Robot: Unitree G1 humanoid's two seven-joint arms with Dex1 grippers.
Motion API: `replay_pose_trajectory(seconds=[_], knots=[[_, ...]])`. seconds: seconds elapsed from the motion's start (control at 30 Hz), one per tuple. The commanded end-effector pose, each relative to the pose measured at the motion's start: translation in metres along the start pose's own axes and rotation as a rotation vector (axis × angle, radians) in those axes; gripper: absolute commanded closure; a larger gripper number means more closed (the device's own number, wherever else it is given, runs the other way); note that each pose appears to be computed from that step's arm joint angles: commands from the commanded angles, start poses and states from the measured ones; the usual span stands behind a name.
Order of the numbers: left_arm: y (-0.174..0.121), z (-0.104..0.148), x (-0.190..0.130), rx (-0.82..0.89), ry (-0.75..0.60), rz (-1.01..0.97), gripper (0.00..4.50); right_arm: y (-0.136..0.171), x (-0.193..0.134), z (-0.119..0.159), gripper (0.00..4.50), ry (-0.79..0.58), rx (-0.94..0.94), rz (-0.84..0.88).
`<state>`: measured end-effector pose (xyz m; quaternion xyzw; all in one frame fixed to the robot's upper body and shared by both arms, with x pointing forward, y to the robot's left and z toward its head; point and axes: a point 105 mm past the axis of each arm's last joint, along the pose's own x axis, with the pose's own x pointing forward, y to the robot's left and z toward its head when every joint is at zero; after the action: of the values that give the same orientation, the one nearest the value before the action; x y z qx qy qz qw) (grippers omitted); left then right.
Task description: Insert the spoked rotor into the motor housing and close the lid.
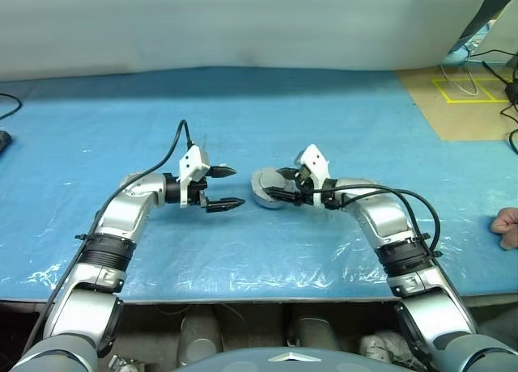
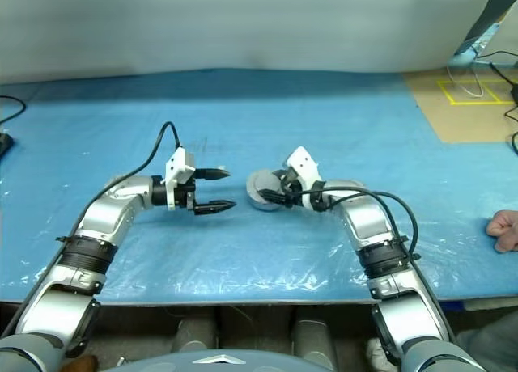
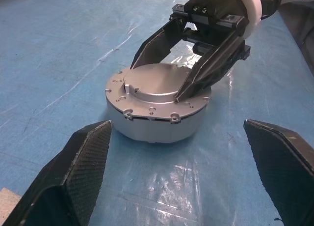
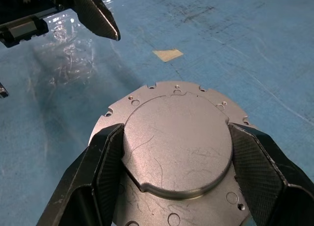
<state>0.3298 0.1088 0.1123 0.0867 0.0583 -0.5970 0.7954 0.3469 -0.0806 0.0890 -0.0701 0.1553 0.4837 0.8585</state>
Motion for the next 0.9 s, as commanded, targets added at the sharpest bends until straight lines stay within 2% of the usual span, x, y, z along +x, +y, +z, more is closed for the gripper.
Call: replay_pose_trajectory(seconds=[0.03, 0.3, 0.9], knots=[[0.002, 0.011, -0.001, 0.046, -0.012, 0.001, 0.00, 0.009, 0.004, -0.026, 1.53, 0.085, 0.101, 0.056], [0.000, 0.010, 0.001, 0.044, -0.010, -0.009, 0.00, 0.018, 0.003, -0.005, 1.53, 0.020, 0.087, 0.120], [0.000, 0.009, 0.001, 0.043, -0.011, -0.006, 0.00, 0.015, 0.006, -0.055, 1.53, 0.185, 0.001, 0.054]])
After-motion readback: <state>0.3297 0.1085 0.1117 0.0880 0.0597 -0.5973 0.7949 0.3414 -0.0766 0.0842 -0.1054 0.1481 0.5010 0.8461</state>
